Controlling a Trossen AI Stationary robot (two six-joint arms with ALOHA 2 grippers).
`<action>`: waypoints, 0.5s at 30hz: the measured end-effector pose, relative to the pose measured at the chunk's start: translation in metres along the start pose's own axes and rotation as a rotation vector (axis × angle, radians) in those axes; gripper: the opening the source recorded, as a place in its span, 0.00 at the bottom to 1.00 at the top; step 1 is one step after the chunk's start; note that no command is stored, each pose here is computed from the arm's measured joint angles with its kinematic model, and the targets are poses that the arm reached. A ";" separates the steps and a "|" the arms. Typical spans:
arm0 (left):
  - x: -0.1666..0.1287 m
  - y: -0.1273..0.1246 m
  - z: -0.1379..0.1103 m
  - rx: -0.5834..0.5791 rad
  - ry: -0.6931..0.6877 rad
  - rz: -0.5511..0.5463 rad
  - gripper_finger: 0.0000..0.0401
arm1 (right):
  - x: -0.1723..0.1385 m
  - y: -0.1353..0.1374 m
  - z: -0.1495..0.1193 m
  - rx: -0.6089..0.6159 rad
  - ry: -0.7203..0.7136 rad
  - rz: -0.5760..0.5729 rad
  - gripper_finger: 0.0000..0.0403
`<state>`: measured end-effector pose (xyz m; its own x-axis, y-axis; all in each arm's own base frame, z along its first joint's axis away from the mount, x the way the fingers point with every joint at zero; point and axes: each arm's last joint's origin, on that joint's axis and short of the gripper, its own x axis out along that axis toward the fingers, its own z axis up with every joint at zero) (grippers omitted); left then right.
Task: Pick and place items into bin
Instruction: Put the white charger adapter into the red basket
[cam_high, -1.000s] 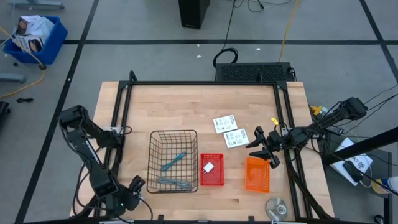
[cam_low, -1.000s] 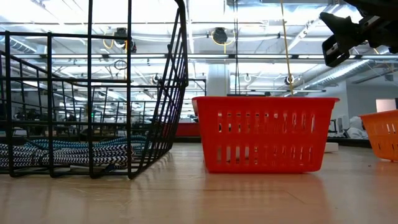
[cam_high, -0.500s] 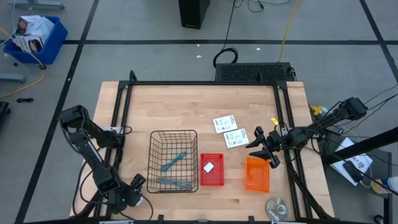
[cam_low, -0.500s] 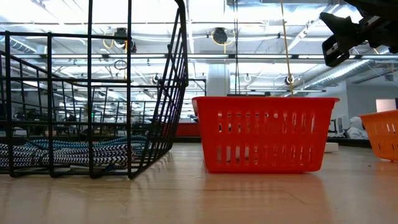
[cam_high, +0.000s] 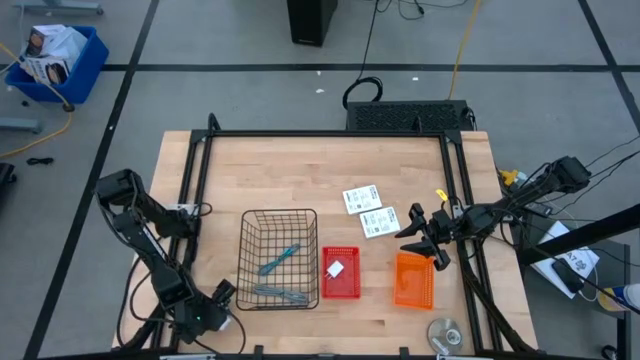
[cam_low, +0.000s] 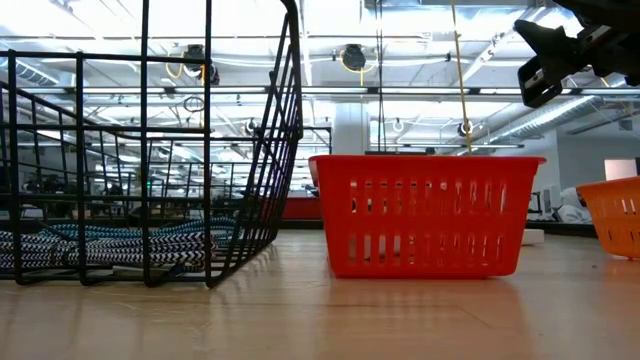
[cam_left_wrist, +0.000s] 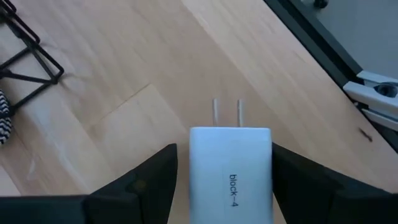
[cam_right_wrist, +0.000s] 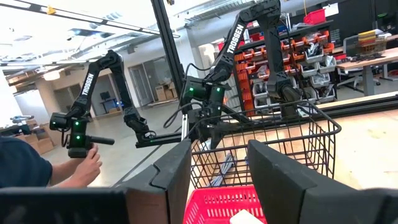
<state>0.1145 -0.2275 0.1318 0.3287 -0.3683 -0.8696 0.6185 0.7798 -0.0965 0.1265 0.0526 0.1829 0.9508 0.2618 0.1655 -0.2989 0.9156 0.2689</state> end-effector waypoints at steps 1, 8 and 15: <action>0.000 0.000 0.000 0.000 0.000 0.001 0.60 | 0.000 0.000 0.000 0.000 0.000 0.000 0.38; 0.000 -0.003 -0.001 0.025 -0.001 0.000 0.57 | 0.000 0.000 0.000 0.000 0.000 0.000 0.38; -0.001 -0.004 -0.001 0.043 -0.021 0.024 0.45 | 0.000 0.000 0.000 0.000 0.000 0.000 0.38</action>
<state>0.1109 -0.2298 0.1323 0.3583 -0.3607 -0.8611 0.6406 0.7659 -0.0543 0.1266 0.0526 0.1829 0.9508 0.2618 0.1656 -0.2989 0.9157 0.2688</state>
